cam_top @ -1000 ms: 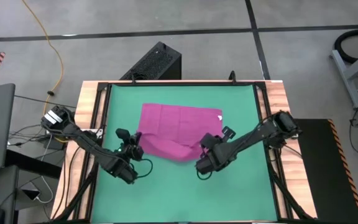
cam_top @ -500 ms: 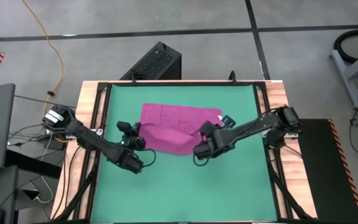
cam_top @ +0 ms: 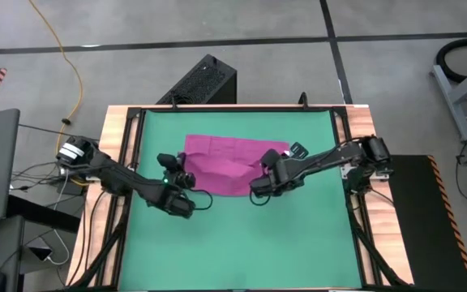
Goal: Roll towel
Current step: Fold the pink towel
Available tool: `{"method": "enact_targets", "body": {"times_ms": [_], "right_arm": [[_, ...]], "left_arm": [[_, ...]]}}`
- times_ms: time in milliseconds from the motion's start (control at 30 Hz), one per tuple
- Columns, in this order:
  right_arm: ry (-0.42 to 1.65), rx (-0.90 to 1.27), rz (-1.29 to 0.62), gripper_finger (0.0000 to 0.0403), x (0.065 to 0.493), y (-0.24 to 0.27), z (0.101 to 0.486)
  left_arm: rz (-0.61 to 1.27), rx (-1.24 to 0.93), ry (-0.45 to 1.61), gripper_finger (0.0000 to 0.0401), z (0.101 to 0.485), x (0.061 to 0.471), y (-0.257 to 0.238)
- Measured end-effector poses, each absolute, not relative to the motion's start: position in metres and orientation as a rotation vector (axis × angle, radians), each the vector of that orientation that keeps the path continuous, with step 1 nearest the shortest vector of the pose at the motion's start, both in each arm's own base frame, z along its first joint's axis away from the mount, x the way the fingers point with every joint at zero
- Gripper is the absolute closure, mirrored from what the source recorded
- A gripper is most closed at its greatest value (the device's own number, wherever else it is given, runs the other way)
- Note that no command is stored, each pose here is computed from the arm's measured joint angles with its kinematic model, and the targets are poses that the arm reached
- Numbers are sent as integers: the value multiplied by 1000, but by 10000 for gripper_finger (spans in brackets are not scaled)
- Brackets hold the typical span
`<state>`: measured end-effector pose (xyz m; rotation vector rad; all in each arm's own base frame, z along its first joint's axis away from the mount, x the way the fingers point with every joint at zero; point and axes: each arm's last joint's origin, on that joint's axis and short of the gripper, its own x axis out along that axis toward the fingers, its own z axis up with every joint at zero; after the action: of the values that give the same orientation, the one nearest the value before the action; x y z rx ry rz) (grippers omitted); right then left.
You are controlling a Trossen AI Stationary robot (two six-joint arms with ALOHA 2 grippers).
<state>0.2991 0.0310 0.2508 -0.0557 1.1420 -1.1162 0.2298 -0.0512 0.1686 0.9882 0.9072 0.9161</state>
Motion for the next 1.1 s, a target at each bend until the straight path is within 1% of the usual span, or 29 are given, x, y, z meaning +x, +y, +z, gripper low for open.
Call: {"method": "enact_targets", "body": {"times_ms": [267, 467, 633, 833, 967, 1100], "right_arm": [[1157, -64, -1131, 394, 300, 22, 251], [1158, -92, -1142, 394, 300, 16, 251], [1166, -86, -1171, 394, 300, 6, 252], [1154, -88, -1208, 394, 300, -4, 252], [1137, -98, -1234, 394, 301, -9, 253], [1123, -78, -1253, 394, 302, -16, 252]], "left_arm": [[757, 921, 985, 401, 169, 258, -39], [740, 924, 1006, 401, 172, 266, -27], [727, 853, 1030, 401, 177, 267, -9], [775, 796, 973, 401, 200, 261, 6], [731, 697, 879, 401, 219, 259, 12], [701, 626, 855, 401, 223, 259, 23]]}}
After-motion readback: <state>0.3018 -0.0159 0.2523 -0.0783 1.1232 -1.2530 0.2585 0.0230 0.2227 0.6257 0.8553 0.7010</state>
